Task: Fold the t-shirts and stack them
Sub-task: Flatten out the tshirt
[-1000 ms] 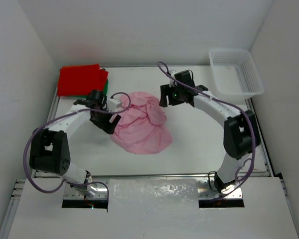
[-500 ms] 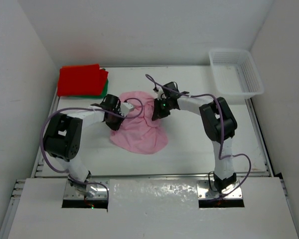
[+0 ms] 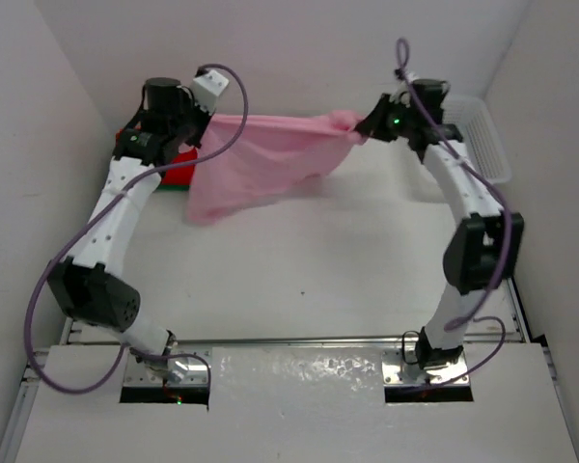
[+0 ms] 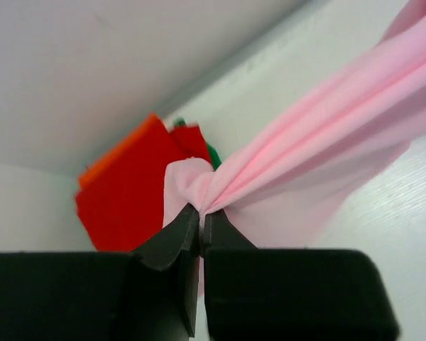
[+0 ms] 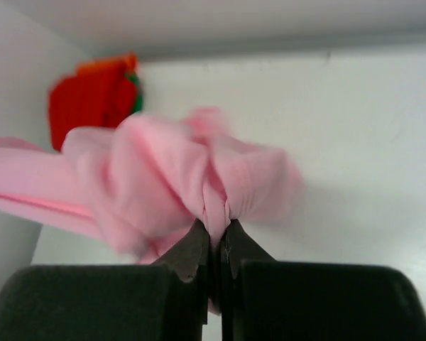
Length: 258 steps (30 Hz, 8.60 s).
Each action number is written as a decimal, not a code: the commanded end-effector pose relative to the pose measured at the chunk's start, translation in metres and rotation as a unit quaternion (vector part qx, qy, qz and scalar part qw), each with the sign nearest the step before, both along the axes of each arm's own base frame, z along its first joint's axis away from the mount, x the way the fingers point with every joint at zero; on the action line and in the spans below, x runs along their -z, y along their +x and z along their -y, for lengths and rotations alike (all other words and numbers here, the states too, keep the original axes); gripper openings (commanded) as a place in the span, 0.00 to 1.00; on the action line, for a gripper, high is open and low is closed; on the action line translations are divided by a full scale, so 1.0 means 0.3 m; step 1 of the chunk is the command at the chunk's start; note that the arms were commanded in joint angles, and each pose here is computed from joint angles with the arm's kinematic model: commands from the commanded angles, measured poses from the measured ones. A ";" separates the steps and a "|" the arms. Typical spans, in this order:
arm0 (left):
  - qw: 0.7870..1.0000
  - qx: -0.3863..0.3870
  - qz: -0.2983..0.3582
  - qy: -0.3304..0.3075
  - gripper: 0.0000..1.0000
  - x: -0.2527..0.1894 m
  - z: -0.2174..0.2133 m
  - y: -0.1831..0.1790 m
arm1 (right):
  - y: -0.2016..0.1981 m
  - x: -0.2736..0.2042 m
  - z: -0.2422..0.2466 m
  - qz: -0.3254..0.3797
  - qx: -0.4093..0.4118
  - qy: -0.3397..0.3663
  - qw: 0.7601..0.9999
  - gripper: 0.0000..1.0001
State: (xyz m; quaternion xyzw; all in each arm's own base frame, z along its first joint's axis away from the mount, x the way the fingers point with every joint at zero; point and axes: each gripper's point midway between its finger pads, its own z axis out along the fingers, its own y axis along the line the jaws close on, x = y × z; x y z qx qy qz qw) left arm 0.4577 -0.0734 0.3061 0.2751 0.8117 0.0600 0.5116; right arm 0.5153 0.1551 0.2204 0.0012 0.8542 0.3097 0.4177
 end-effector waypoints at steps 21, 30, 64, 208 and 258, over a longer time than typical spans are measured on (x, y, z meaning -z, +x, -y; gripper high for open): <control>0.992 0.086 0.096 0.010 0.00 -0.526 -0.039 -0.550 | -0.770 -0.808 0.172 0.271 0.023 -0.048 0.961 0.00; 0.995 0.098 0.016 0.033 0.08 -0.210 -0.001 -0.350 | -0.680 -0.408 0.152 0.111 0.013 -0.049 0.993 0.00; 0.966 0.096 -0.198 0.136 0.70 0.820 -0.072 -0.411 | -0.846 0.567 0.181 -0.224 0.054 -0.190 0.954 0.62; 0.987 0.011 0.159 -0.027 0.00 -0.660 -0.147 -0.656 | -0.987 -0.942 0.385 0.338 0.166 -0.100 0.921 0.00; 0.988 -0.094 -0.104 0.058 0.00 0.663 -0.183 0.536 | 0.307 0.444 0.378 -0.069 0.111 -0.098 0.987 0.00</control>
